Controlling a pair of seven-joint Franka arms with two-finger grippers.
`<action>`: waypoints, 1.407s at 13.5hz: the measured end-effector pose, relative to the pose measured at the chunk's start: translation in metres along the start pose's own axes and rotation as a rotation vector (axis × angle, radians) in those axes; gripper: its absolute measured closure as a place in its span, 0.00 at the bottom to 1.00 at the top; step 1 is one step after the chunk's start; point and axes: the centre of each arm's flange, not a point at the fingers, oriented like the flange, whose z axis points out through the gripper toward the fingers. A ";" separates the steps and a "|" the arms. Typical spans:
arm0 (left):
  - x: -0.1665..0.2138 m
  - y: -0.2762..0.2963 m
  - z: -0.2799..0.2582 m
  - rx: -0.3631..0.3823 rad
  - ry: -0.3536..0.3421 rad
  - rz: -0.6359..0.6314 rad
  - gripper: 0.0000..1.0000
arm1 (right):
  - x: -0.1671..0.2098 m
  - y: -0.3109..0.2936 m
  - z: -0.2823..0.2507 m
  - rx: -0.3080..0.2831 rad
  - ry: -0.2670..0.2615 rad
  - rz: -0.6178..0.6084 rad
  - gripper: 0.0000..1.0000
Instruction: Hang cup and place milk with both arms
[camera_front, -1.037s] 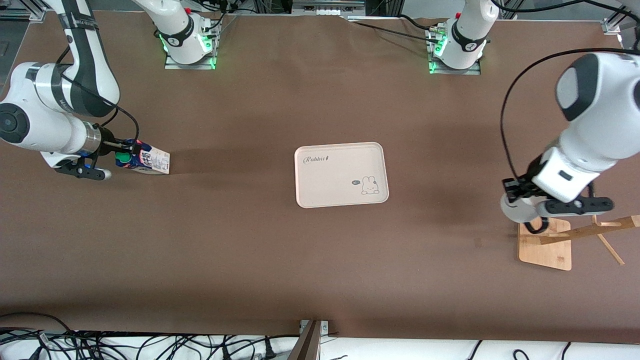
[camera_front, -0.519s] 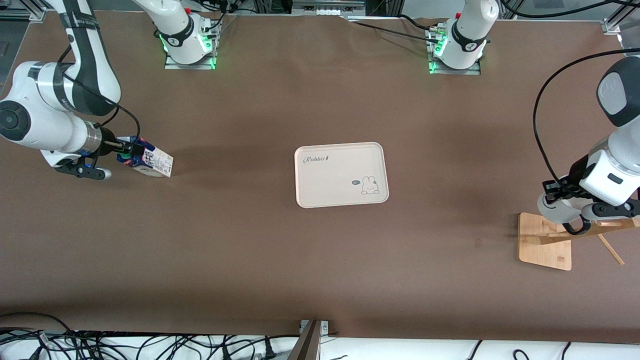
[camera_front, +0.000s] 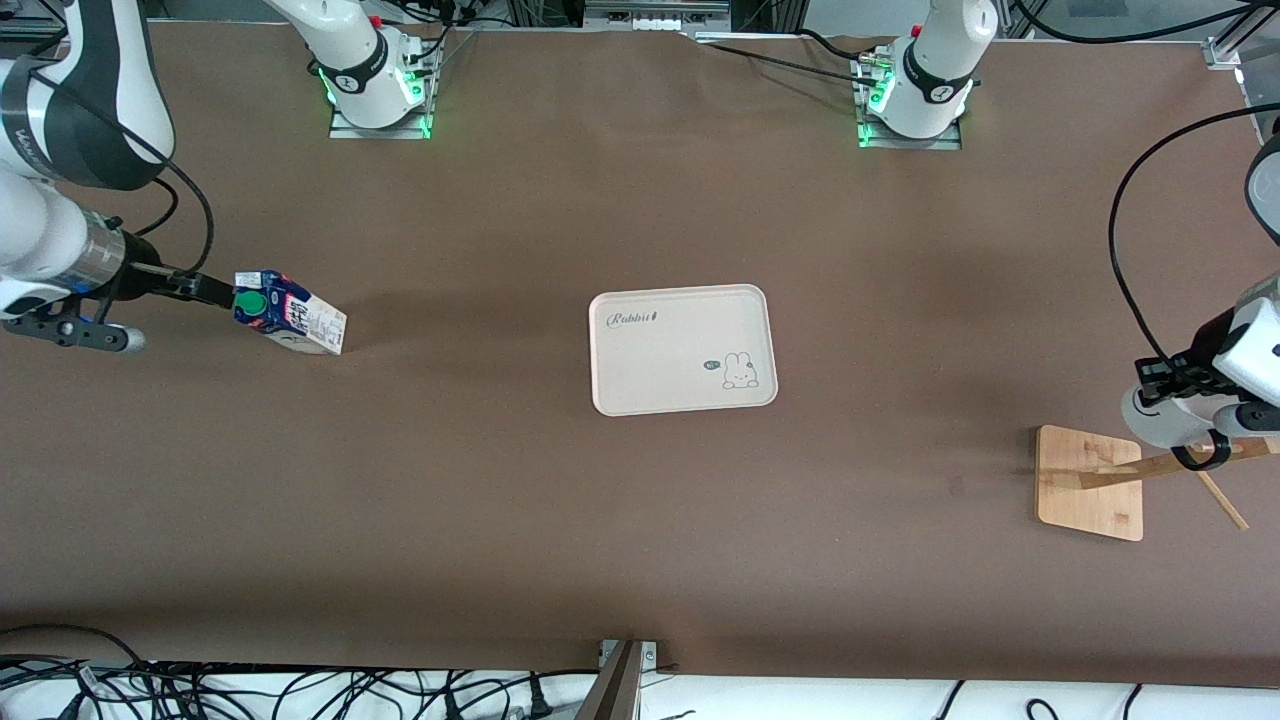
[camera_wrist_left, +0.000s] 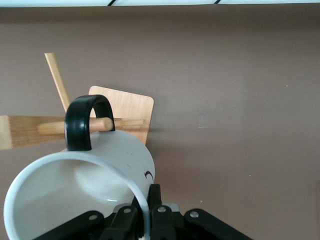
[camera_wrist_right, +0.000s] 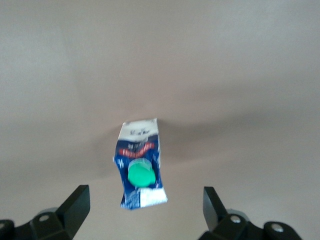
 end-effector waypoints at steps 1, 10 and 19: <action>0.001 -0.007 0.005 0.005 0.001 0.006 0.94 | 0.001 -0.003 -0.010 -0.009 0.018 -0.011 0.00; 0.003 -0.015 0.023 0.009 -0.017 0.012 0.48 | -0.016 -0.019 -0.111 -0.015 0.095 -0.325 0.00; -0.065 0.065 -0.095 -0.048 -0.088 0.118 0.00 | -0.028 0.029 -0.139 0.130 0.058 -0.166 0.00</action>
